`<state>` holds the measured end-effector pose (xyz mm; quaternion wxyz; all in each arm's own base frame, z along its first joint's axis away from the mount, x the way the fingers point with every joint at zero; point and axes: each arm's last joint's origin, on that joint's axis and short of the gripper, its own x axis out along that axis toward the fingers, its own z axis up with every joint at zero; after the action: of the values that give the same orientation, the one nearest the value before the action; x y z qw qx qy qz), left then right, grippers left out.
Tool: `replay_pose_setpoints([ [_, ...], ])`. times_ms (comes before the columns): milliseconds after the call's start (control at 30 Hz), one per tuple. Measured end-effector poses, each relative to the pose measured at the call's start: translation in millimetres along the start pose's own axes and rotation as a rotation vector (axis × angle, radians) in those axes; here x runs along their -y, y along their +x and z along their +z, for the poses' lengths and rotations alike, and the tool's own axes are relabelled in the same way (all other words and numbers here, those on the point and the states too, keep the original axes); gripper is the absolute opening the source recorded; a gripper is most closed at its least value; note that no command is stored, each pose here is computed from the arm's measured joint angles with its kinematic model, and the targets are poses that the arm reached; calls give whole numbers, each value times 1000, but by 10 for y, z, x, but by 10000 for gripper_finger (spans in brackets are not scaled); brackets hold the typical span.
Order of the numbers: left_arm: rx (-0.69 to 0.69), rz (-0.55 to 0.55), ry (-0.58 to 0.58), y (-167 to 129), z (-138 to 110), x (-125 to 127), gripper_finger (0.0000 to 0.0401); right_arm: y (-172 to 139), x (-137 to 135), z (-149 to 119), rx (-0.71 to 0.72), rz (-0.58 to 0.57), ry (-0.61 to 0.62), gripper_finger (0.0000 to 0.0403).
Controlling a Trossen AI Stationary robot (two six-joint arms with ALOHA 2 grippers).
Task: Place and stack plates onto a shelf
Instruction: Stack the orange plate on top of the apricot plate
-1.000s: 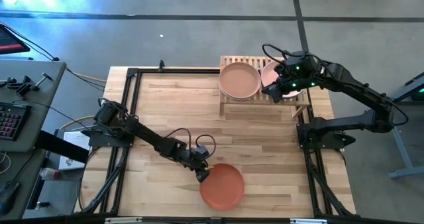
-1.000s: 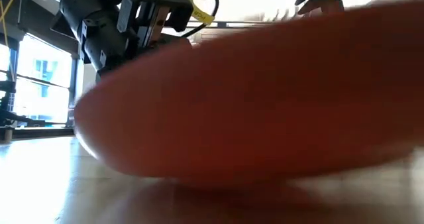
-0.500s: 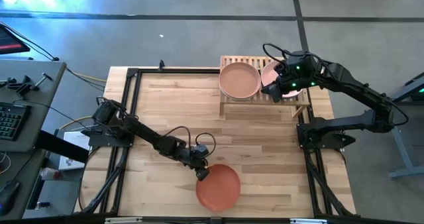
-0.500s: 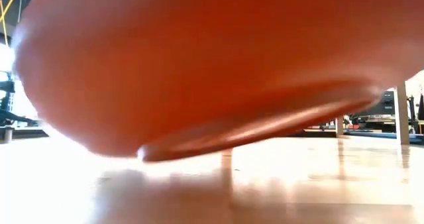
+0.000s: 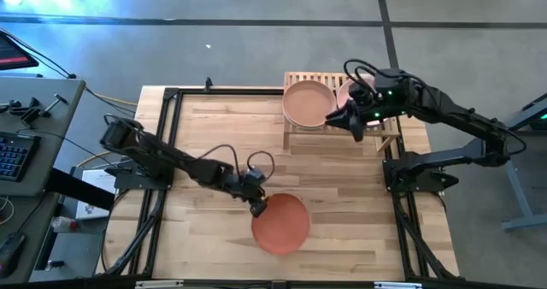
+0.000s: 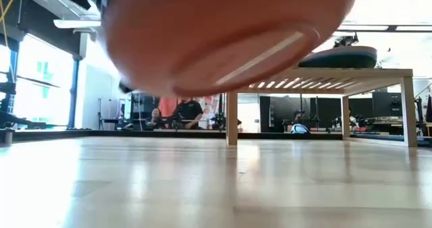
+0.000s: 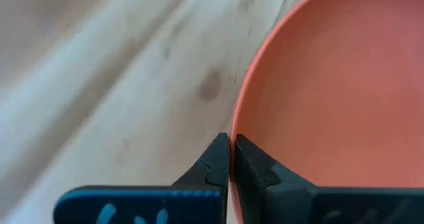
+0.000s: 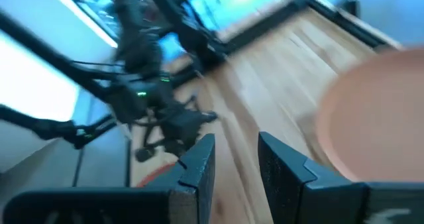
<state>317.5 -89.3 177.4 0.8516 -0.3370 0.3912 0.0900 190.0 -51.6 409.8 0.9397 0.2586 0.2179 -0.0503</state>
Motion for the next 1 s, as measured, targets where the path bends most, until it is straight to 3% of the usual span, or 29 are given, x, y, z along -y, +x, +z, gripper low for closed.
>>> replay_pose_setpoints([
  [267, 85, 57, 73, -460, 306, -90, 0, 9, -206, 127, 152, 147, -121, 97],
  [400, 102, 87, 124, -717, 485, -107, 0, -5, -270, 189, 239, 163, -174, 101],
  [633, 57, 208, 155, -1159, 762, -114, 0, 14, -251, 254, 342, 35, -150, 145],
  [767, 32, 259, 155, -1339, 870, -108, 0, 113, -227, 250, 314, 21, -95, 159],
  [1000, -7, 325, 180, -1491, 975, -152, 0, 509, -195, 120, 132, -5, 46, 150],
])
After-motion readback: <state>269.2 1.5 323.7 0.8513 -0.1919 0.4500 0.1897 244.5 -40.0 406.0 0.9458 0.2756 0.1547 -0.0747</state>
